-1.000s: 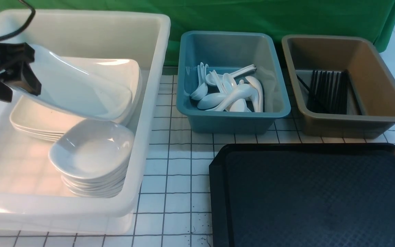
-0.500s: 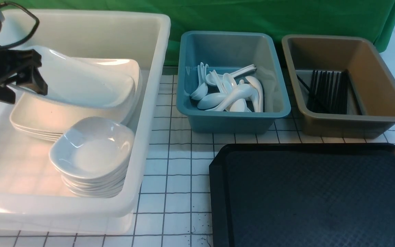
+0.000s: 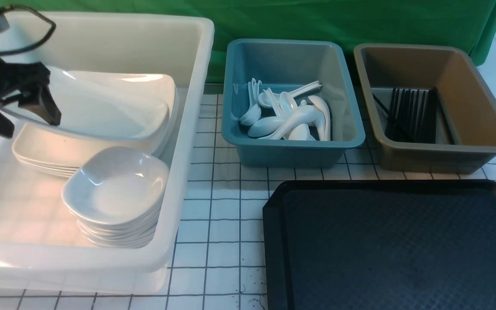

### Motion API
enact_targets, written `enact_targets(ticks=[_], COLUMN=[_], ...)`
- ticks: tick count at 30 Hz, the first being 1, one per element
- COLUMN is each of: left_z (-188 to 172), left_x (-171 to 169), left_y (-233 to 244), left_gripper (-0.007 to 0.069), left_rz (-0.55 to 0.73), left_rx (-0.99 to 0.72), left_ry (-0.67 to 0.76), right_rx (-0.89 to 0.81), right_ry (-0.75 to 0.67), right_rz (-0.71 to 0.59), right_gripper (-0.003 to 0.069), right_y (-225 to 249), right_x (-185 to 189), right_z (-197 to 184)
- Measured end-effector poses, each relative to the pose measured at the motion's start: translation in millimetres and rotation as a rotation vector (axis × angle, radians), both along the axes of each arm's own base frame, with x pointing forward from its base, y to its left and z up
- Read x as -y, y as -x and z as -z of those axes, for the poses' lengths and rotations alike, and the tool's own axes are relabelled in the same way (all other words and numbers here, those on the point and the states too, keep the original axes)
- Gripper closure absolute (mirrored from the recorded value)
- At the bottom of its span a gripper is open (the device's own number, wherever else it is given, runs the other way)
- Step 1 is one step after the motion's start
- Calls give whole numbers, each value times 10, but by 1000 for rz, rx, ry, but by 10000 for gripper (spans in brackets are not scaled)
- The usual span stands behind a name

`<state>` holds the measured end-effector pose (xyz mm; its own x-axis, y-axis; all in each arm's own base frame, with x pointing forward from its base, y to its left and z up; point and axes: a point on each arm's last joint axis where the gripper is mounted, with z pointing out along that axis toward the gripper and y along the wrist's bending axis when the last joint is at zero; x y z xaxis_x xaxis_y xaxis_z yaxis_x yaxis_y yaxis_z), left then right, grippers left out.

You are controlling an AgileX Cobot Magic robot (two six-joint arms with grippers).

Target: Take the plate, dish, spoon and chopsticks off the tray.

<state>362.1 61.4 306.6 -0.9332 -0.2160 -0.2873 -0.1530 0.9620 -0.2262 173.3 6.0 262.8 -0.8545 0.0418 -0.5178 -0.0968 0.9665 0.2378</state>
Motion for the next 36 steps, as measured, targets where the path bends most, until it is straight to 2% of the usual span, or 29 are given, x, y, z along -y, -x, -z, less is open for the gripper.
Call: enact_targets(ticks=[4,7,12,21,25,26,28,29,30,31,33,36], left_z=[-84,-95,-50,-23,-82,-123,-195,-196,-292,-352,-451,-608], left_x=[-19,-42,-15,18,60,87,122,125,156,171,199,224], left_y=[-19,-99,-212,-152,-82,-36,21,22,73,107,165,272], left_gripper=[62,62,62,74,195,288,419,433,533,574,612,629], left_rz=[-17,-50,-118,-77,1,36,75,75,105,119,133,147], left_rx=[24,115,251,179,108,84,91,90,122,142,172,217], left_ry=[-18,-30,40,56,71,83,96,99,105,104,102,85], right_rx=[0,-3,-6,-11,-21,-18,-4,4,25,47,100,220], right_ry=[0,-2,-4,-12,-22,-31,-38,-36,-40,-39,-30,3], right_rz=[0,-1,-2,-4,-29,-49,-88,-95,-126,-141,-164,-207], right_gripper=[586,586,586,586,586,587,594,595,606,615,624,628], right_y=[0,2,5,9,24,44,103,116,183,240,373,696], right_x=[0,-2,-4,-10,-30,-48,-79,-83,-109,-125,-154,-211], right_z=[0,1,2,3,3,-10,-62,-83,-173,-245,-375,-561])
